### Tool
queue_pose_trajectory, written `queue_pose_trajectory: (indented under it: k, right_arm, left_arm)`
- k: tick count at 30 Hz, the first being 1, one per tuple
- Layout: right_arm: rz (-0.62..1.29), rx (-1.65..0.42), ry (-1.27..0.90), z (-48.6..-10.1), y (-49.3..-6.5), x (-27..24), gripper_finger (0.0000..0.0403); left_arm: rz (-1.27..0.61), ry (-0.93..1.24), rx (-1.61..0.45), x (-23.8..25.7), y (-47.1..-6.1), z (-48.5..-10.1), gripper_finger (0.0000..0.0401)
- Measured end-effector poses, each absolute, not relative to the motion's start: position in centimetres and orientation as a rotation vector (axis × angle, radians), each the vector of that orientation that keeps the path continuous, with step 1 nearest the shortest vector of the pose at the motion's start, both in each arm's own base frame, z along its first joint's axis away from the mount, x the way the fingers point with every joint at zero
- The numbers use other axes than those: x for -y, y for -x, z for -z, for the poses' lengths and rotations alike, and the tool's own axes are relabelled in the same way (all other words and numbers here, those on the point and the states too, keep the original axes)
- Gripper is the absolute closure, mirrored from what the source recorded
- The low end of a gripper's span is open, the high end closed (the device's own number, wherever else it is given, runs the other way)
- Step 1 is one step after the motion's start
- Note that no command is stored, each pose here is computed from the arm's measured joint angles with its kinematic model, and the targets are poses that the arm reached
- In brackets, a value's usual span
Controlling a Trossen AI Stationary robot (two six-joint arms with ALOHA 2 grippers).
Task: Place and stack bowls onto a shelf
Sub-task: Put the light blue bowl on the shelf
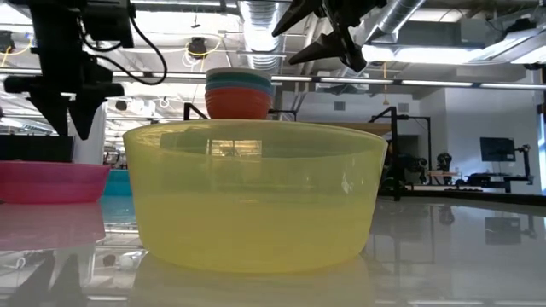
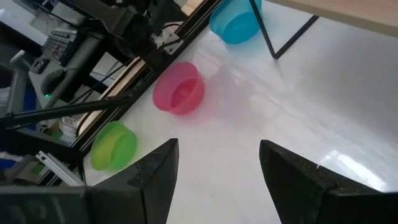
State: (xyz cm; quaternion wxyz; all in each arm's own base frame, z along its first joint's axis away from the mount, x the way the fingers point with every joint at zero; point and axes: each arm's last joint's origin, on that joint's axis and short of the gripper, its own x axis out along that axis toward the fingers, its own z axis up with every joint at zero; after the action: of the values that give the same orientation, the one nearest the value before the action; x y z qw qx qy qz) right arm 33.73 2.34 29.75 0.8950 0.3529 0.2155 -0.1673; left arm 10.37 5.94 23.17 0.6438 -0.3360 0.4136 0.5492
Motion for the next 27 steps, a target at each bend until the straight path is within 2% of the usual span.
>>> queue_pose_trajectory:
  k: [4,10,22,27]
  right_arm:
    - [0.336,-0.451,-0.734,-29.7,-33.7,-2.7,0.0154]
    - [0.336,-0.452,-0.753,-29.7,-33.7,-2.9,0.0154]
    - [0.334,-0.453,-0.763,-29.7,-33.6,-3.1,0.0154]
    - [0.340,-0.451,-0.779,-29.7,-33.6,-3.0,0.0154]
  left_arm:
    - [-1.220,0.778,-0.934,-7.8,-10.5,-23.1,0.0247]
    - [-1.283,0.796,-0.957,-10.5,-10.3,-22.4,0.0279]
    - [-1.292,0.837,-1.064,-14.7,-10.6,-19.8,0.0286]
    - [-1.307,0.845,-1.112,-15.9,-10.7,-18.7,0.0310]
